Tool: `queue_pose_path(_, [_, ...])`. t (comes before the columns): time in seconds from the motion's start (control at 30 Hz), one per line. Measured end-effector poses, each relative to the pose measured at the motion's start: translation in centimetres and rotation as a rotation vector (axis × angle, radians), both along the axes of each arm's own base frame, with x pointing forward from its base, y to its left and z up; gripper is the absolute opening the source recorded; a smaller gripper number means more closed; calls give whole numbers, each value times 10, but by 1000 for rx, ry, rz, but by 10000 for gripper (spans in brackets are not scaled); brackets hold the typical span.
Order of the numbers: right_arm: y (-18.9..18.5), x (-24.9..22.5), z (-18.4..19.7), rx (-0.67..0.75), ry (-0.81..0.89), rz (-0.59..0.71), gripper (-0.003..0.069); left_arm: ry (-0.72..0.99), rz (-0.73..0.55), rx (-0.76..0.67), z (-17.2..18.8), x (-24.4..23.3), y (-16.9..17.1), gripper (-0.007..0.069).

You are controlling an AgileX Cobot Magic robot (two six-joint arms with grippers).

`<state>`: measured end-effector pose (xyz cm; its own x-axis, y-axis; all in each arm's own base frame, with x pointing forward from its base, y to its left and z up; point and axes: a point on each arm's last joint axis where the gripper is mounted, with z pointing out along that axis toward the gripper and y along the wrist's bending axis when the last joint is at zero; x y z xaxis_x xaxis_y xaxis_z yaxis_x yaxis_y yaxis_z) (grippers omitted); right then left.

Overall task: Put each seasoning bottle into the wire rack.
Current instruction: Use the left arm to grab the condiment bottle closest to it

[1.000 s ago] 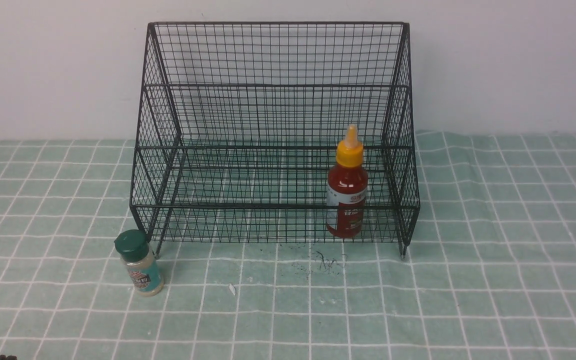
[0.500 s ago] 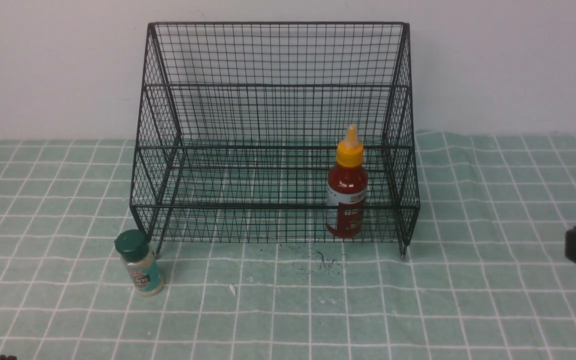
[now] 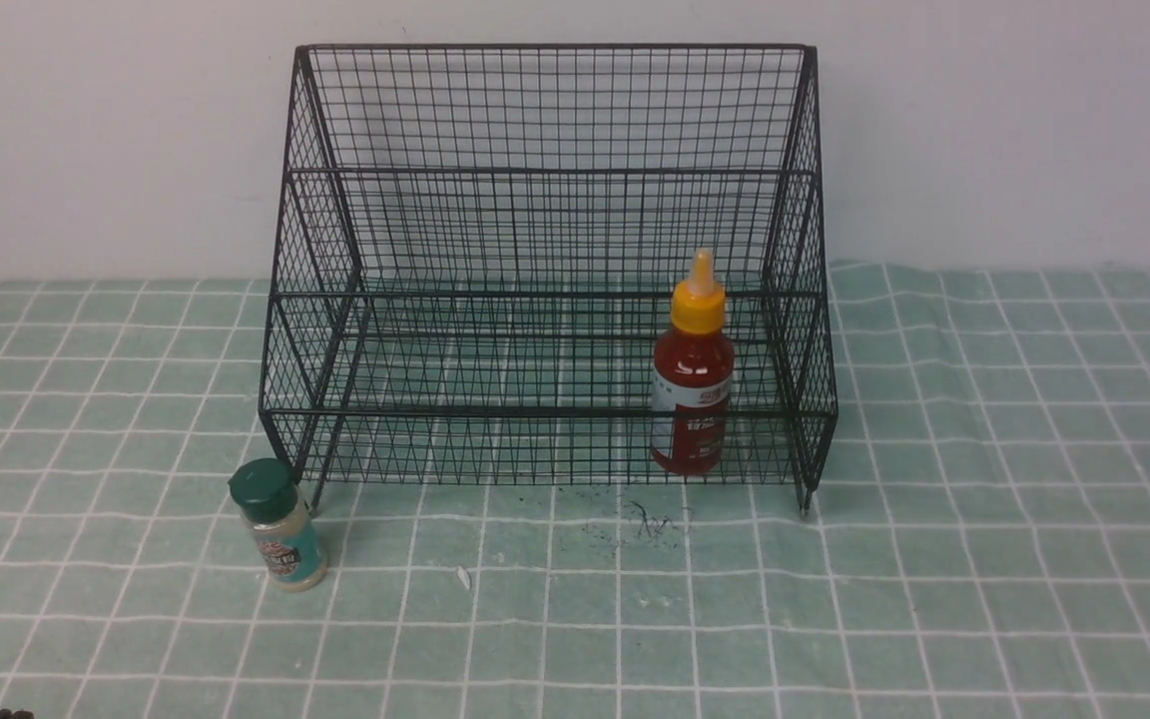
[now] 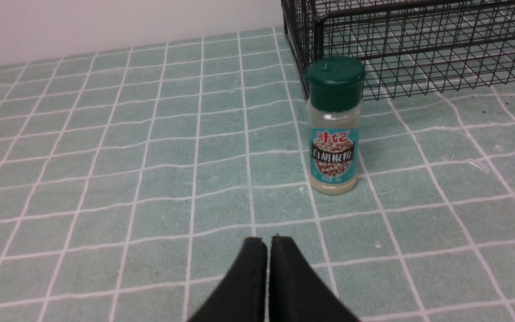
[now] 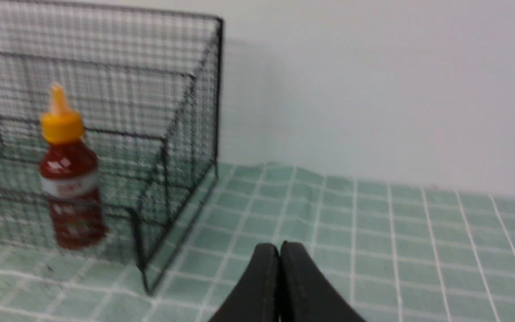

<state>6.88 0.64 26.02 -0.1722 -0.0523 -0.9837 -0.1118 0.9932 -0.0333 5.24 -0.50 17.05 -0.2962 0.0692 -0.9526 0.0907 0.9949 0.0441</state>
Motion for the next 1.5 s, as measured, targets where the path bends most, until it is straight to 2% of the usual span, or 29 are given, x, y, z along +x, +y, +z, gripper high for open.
queue_pose_path(0.13, [-5, -9, -46, -6, 35, -64, -15, 0, 0, 0, 0, 0, 0, -6])
queue_pose_path(0.17, [-7, -12, -68, -4, 59, -91, -15, 0, 0, 0, 0, 0, 0, -6])
queue_pose_path(0.23, [-8, -14, -79, 3, 71, -108, -15, 0, 0, 0, 0, 0, 0, -6])
queue_pose_path(1.5, [-9, -15, -79, 26, 32, -134, -15, -26, 3, -20, 2, 1, 0, -6])
